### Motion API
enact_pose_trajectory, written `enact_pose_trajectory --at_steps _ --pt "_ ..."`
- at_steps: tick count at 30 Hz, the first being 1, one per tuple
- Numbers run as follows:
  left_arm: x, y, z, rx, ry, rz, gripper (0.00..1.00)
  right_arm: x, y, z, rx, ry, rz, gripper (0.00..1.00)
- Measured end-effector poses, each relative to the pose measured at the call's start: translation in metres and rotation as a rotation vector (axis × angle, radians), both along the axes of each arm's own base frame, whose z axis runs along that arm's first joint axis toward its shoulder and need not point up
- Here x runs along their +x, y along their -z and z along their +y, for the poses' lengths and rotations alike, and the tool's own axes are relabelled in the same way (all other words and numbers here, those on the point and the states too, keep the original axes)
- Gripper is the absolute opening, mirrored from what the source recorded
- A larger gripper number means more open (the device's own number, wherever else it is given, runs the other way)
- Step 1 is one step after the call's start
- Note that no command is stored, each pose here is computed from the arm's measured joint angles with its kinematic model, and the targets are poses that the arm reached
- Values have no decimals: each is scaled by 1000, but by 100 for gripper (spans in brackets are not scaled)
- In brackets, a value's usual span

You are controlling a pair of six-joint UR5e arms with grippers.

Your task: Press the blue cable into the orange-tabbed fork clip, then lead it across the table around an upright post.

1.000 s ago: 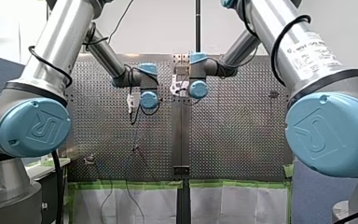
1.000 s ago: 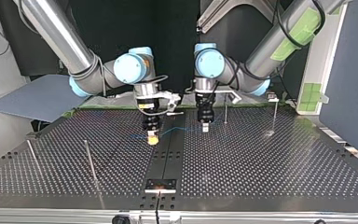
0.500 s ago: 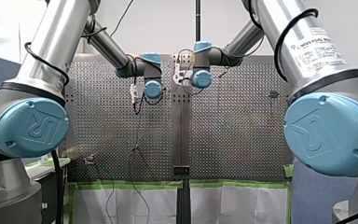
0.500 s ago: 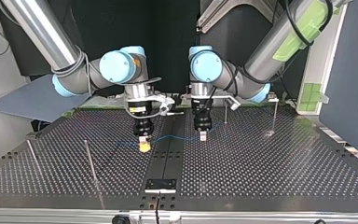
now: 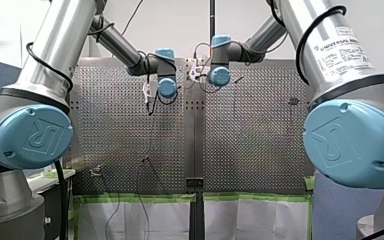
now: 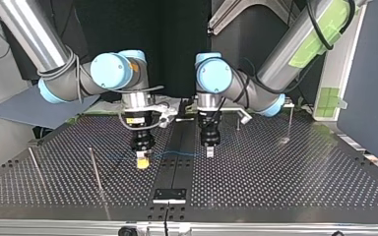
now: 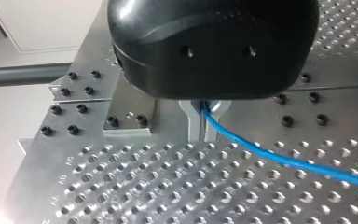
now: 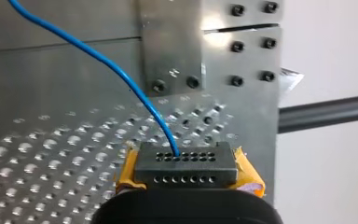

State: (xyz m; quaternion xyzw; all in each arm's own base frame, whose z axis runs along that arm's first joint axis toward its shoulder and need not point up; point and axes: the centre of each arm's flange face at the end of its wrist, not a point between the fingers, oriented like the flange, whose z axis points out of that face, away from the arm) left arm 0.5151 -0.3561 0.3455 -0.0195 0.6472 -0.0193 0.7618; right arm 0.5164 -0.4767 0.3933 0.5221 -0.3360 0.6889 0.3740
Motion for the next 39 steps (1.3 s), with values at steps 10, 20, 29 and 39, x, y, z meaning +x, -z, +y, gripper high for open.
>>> enact_pose_trajectory --at_steps 10,20,29,39 --pt "3 -33 -16 -7 26 -17 0 -15 -25 -6 -23 20 -24 0" --pt "6 -66 -29 -22 56 -48 0 -37 -41 -18 -29 52 -37 0" --pt "9 -91 -38 -29 109 -70 0 -58 -45 -32 -23 89 -35 0" --pt "12 -117 -48 -47 157 -93 0 -81 -64 -41 -39 113 -60 0"
